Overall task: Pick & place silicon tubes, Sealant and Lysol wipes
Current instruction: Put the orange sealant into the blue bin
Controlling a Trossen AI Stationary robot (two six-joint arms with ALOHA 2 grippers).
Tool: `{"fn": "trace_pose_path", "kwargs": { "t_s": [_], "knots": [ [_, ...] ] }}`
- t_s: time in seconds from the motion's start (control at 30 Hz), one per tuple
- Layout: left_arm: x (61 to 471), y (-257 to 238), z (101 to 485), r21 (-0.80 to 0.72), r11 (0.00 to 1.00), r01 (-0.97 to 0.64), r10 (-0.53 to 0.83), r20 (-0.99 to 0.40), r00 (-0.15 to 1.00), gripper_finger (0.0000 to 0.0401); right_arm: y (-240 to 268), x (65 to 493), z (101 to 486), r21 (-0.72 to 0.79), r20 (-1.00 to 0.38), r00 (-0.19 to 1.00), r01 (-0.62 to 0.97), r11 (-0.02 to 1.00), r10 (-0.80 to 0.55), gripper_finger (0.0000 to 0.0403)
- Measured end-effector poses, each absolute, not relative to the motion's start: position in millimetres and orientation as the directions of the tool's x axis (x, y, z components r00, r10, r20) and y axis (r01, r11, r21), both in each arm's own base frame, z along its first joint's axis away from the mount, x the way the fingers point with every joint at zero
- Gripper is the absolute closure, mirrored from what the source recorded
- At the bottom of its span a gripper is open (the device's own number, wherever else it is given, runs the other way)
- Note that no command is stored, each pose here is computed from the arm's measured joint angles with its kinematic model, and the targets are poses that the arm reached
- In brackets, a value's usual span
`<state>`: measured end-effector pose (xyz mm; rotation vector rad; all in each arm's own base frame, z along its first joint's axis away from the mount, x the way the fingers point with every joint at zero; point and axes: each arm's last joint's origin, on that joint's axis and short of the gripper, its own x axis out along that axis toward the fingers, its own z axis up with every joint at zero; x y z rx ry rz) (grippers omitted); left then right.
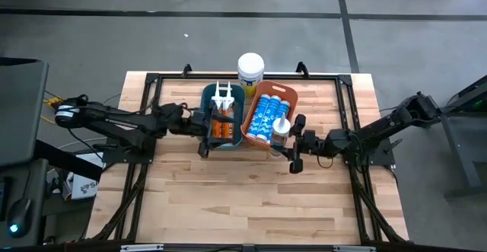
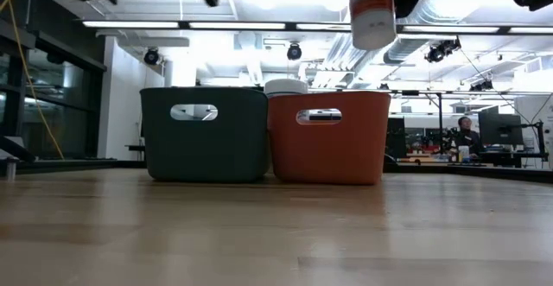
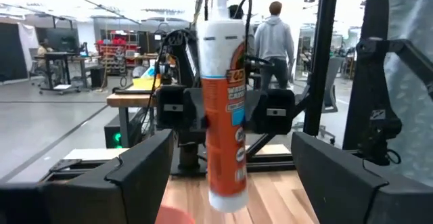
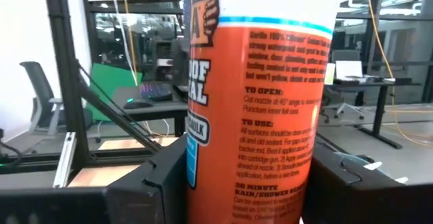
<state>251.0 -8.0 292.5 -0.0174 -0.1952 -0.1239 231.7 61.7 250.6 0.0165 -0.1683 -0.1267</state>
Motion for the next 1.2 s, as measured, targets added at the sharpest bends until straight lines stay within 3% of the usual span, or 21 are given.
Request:
{"fn": "trace_pose_path", "kwargs": {
  "t_s": [0.2,0.43,1.2],
  "knots": [
    [286.5,-8.8,300.9,0.022,0.992,0.122,-0.124,0.180,0.976,0.0107,61.5,246.0,266.7,0.011,0.163,0.979,0.123,0.992,-0.123,0.0205],
    [315.5,-10.6,307.3,0.026,0.986,0.165,-0.167,0.178,0.970,0.0107,65.5,260.7,281.7,-0.054,0.045,0.994,0.104,0.993,-0.102,0.0205],
    [353.8,-12.5,311.9,0.002,0.977,0.212,-0.210,0.165,0.964,0.0107,57.9,274.3,275.8,-0.053,0.044,0.996,0.081,0.995,-0.079,0.0207]
  ]
}}
